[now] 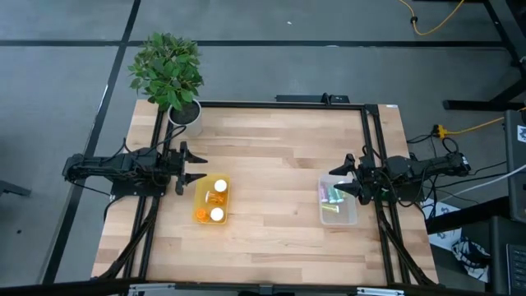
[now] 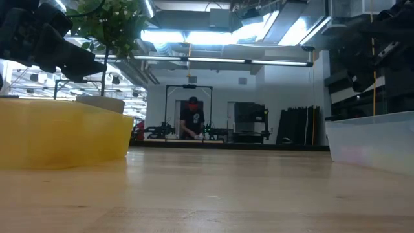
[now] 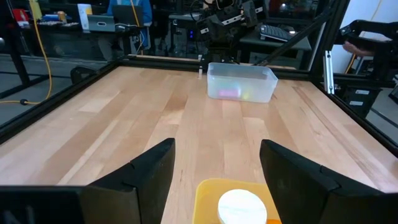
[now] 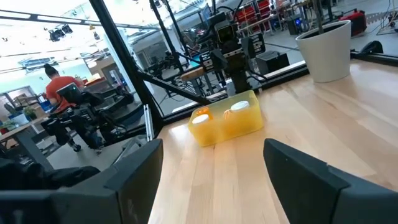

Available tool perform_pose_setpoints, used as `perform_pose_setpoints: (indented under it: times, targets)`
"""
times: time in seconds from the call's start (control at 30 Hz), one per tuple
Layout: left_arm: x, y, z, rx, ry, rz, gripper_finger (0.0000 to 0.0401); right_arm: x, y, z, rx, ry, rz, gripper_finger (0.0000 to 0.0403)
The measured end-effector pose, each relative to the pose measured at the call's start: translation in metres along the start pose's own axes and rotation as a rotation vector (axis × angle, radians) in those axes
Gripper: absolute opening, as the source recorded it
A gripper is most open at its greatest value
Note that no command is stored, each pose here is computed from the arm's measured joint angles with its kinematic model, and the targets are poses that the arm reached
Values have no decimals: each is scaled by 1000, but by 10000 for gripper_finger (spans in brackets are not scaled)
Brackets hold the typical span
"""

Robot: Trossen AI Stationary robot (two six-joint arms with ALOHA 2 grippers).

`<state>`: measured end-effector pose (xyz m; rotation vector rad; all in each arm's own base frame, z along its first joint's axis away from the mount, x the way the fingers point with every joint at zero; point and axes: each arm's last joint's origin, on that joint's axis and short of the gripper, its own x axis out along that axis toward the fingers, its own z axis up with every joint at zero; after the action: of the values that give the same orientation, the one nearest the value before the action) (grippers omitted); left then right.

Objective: Pick and place medicine bottles into bin by pill shape (circle, oval)
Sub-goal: Return to Home Position

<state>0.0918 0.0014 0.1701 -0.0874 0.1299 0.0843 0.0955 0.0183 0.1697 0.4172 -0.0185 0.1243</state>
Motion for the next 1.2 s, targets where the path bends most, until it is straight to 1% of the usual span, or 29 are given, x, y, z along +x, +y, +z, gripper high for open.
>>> perform_pose_setpoints:
  times: [0.63,0.9,1.2]
  targets:
    - [0,0,0,0,0,0,229,0,0,0,4,-3,-1,280]
    - [0,0,0,0,0,0,229,0,-7,3,-4,-34,-72,280]
    - [0,0,0,0,0,0,229,0,-7,3,1,-33,-70,280]
